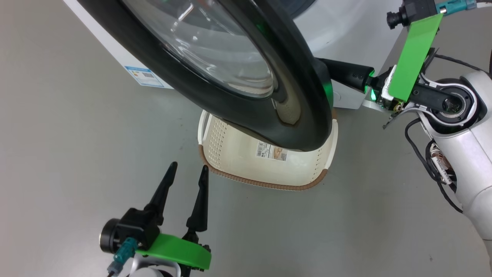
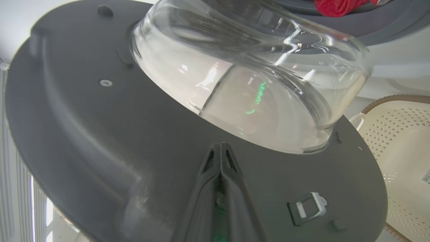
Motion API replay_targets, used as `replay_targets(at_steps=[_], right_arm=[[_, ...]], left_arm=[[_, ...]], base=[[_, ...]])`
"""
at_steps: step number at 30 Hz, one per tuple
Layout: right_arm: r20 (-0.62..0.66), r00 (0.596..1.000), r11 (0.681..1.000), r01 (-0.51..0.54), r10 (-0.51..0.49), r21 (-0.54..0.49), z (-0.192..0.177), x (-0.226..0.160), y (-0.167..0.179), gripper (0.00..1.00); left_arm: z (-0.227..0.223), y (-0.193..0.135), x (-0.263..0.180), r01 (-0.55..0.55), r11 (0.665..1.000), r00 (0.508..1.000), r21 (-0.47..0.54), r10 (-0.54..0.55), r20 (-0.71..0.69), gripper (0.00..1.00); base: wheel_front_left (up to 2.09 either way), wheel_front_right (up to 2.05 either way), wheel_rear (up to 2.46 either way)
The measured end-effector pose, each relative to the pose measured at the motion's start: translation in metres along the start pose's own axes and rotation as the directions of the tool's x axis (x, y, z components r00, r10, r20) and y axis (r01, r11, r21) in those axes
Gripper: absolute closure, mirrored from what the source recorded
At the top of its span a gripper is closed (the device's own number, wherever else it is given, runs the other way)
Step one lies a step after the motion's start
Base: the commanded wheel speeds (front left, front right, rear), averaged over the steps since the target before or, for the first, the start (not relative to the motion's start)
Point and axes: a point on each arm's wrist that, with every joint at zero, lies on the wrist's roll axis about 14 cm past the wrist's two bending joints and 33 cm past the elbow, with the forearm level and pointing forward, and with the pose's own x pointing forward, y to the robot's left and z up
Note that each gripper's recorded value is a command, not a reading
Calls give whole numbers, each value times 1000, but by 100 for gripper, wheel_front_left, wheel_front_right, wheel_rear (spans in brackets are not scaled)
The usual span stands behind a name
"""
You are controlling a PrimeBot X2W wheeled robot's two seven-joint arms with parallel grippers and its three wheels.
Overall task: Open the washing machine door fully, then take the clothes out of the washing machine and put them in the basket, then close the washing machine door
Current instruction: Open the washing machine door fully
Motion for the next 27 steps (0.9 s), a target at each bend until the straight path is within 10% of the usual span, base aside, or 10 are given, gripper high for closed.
replay_targets(at_steps=[14,19,27], right_arm=[[29,1000,1000,5,-4,-30,-3,-5,9,96],[70,996,998,53,-51,-21,-7,-16,-3,2],[164,978,992,123,-127,38,-16,-45,-24,0]], left_arm=[[4,-1,-6,4,1000,1000,1,-4,13,0],[9,-4,-6,18,1000,999,7,-18,27,0],[9,-4,-14,34,999,999,11,-34,28,0]], base=[[0,0,0],[0,0,0],[0,0,0]])
